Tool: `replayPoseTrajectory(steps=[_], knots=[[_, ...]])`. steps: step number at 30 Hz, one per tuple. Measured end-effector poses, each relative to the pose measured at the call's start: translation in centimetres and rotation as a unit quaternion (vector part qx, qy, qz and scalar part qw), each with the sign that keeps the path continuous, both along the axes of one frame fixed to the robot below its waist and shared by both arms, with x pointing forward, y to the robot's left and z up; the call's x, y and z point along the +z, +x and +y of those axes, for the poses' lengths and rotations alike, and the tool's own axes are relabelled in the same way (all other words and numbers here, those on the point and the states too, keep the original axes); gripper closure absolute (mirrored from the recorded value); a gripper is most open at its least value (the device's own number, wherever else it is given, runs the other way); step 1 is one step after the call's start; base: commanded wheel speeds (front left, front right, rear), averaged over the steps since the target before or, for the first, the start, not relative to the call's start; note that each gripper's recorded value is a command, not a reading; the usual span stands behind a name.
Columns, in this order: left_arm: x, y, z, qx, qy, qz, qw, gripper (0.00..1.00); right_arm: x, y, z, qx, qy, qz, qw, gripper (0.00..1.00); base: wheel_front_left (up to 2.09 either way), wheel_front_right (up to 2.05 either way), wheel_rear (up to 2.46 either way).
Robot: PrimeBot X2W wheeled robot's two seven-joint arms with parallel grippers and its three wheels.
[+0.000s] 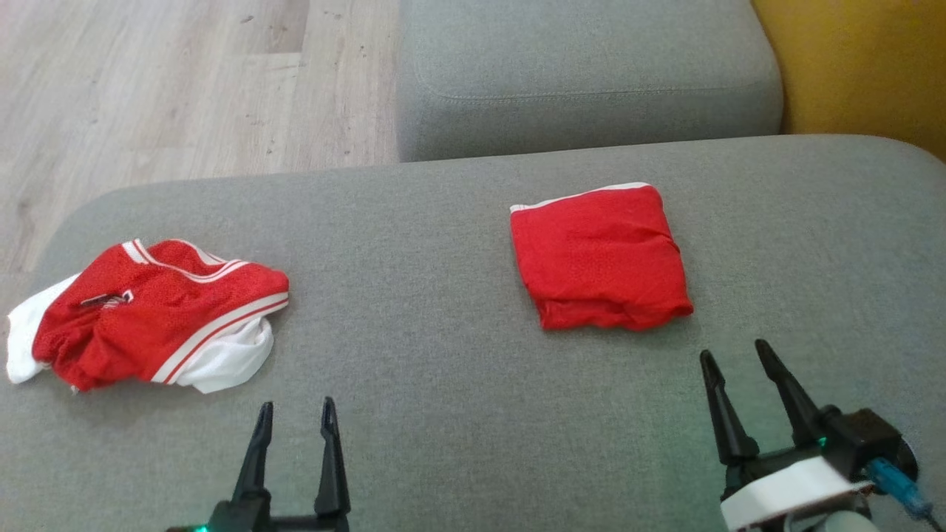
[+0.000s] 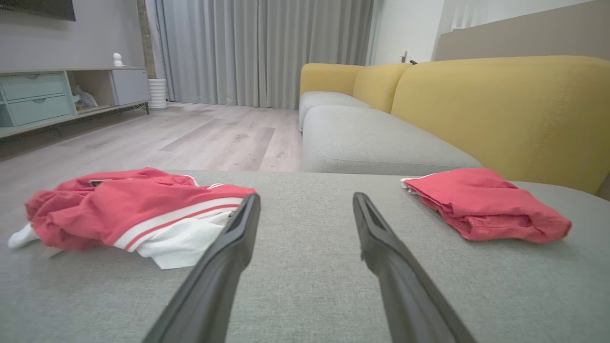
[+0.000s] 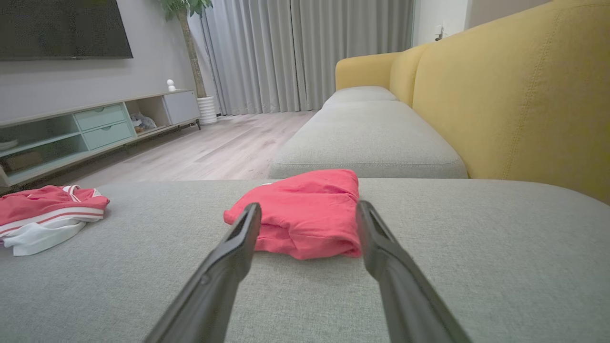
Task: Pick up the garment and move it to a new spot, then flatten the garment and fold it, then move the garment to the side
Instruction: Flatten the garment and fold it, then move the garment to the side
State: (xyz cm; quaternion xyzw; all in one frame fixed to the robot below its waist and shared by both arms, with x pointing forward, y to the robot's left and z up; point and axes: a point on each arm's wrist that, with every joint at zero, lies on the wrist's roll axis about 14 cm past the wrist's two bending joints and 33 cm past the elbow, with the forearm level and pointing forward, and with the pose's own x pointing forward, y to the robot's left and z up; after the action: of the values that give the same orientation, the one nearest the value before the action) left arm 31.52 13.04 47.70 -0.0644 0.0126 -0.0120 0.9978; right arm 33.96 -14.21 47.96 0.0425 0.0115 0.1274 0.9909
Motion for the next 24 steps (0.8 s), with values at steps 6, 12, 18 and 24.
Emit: replayPoseTrajectory(steps=[6, 12, 18, 24], knots=[[0.0, -0.3, 0.6, 0.009, 0.012, -0.002, 1.0, 0.0, 0.0, -0.2, 0.5, 0.004, -0.001, -0.001, 1.0, 0.0, 0.0, 0.0, 0.0], [-0.3, -0.5, 1.2, 0.018, 0.019, 0.002, 1.0, 0.0, -0.1, -0.3, 0.7, 0.007, -0.004, 0.0, 1.0, 0.0, 0.0, 0.0, 0.0], [-0.2, -0.4, 1.4, 0.021, 0.024, 0.001, 0.999, 0.0, -0.3, -0.2, 0.8, 0.009, -0.005, 0.003, 1.0, 0.0, 0.0, 0.0, 0.0], [-0.3, -0.2, 1.3, 0.021, 0.028, 0.002, 0.999, 0.0, -0.6, -0.4, 0.6, 0.007, -0.009, 0.008, 1.0, 0.0, 0.0, 0.0, 0.0]])
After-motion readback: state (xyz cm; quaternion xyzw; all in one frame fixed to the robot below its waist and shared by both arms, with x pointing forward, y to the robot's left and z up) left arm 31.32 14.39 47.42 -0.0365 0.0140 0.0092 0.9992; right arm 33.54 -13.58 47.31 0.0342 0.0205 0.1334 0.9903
